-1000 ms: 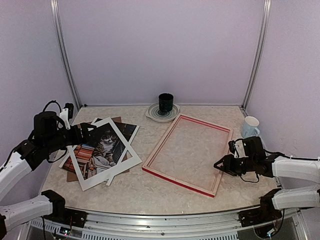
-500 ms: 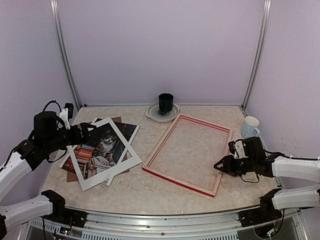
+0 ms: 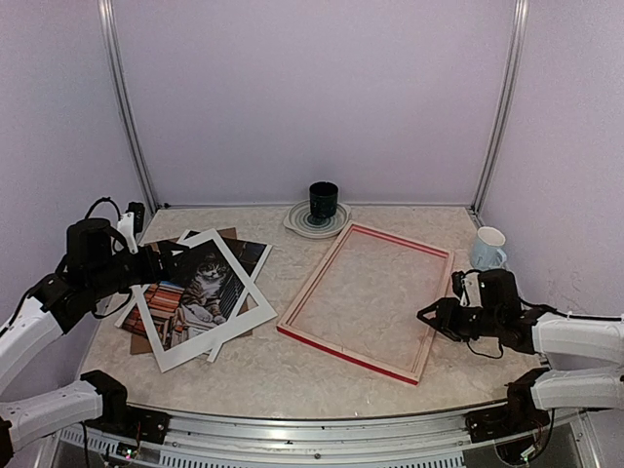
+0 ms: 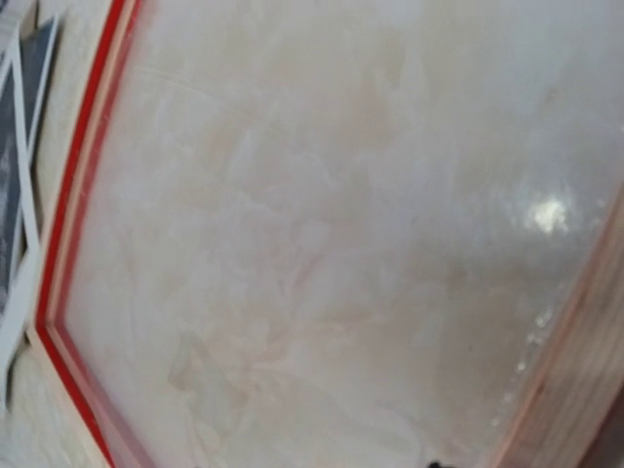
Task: Put the photo into the frame
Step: Place the glass panel at the frame body.
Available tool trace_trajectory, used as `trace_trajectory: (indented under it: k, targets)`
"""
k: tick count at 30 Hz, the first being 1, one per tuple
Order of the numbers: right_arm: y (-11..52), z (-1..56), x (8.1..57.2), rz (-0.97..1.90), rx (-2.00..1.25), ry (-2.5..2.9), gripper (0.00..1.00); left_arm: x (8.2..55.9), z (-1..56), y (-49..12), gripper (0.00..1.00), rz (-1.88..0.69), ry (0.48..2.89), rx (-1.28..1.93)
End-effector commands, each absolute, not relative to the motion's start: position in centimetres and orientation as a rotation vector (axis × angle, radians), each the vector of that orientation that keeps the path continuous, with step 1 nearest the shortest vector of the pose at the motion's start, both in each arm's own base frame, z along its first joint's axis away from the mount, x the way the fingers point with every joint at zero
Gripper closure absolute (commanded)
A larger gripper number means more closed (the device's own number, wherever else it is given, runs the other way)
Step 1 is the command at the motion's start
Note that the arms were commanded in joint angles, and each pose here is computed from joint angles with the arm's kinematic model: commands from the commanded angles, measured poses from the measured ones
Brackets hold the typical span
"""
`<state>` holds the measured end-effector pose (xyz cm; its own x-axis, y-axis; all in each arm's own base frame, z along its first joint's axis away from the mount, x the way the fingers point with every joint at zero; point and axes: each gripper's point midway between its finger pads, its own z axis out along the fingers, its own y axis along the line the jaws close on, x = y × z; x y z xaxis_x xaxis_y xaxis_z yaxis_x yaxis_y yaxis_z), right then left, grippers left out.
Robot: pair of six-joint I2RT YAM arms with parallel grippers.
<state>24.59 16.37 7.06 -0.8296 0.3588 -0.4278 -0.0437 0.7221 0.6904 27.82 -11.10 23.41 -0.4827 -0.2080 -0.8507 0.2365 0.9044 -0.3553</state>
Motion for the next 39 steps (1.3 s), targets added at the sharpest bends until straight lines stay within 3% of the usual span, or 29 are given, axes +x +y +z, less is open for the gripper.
trace_trajectory:
  k: [1, 13, 19, 28, 39]
  targets:
    - [15.9, 8.3, 25.6, 1.009, 0.315, 2.26, 0.51, 27.9, 23.6, -11.1, 0.01, -0.543, 1.987, 0.014]
    - [15.9, 11.0, 25.5, 1.161, 0.407, 2.083, 0.43, 27.9, 23.6, -11.1, 0.01, -0.54, 1.986, 0.016]
    - [15.8, 10.1, 24.9, 1.201, 0.476, 2.1, 0.35, 27.8, 23.7, -11.1, 0.01, -0.541, 1.983, 0.018]
    - [16.6, 10.1, 24.0, 1.436, 0.646, 2.035, 0.31, 27.8, 23.8, -11.1, 0.01, -0.542, 1.98, 0.022]
    - [16.5, 9.9, 23.9, 1.498, 0.802, 2.039, 0.24, 27.8, 24.1, -11.1, 0.01, -0.545, 1.971, 0.023]
